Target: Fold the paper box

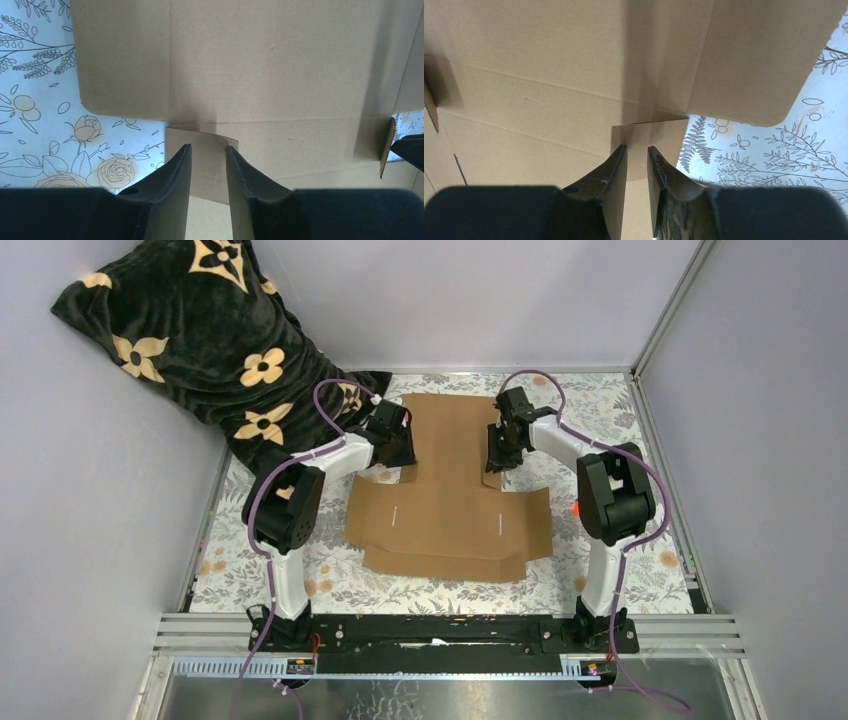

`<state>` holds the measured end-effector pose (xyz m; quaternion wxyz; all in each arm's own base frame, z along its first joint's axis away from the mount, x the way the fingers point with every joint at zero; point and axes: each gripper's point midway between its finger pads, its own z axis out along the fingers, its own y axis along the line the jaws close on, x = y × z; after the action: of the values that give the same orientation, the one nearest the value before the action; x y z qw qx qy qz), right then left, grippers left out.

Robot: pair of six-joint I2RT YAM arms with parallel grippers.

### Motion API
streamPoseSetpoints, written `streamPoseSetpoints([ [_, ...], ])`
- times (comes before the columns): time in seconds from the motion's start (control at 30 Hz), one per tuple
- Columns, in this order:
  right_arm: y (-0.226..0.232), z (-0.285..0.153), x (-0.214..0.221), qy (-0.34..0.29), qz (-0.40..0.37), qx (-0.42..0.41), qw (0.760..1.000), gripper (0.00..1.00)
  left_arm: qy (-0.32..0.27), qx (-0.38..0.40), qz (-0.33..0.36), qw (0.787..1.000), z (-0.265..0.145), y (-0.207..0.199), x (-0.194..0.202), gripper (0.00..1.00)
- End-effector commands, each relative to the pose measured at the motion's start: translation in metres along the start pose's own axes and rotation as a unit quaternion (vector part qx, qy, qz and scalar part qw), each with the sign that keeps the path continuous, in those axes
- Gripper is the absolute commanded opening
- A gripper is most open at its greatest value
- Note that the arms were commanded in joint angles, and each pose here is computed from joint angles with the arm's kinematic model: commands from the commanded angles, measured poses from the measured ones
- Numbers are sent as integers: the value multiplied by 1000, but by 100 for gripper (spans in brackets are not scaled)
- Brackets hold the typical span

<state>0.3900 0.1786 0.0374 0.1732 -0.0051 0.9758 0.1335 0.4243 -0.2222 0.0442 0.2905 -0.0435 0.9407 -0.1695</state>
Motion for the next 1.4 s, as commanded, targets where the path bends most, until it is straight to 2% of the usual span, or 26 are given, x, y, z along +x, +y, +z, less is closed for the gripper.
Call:
streamPoseSetpoints([
  [0.0, 11, -1, -7, -6, -20, 10, 1000, 29, -14, 1, 8, 1000, 3, -10, -6, 37],
  [0.83, -6, 19, 15, 24, -38, 82, 996, 29, 14, -37, 36, 999, 27, -1, 35, 40],
  [1.0, -7, 20, 15, 26, -42, 87, 995, 28, 22, -52, 42, 998, 28, 5, 40, 35],
  [1.13, -7, 23, 18, 31, -44, 90, 994, 28, 26, -65, 47, 996, 27, 12, 44, 27],
  [1.37, -9, 24, 22, 37, -48, 101, 993, 28, 37, -82, 53, 995, 28, 20, 50, 26],
])
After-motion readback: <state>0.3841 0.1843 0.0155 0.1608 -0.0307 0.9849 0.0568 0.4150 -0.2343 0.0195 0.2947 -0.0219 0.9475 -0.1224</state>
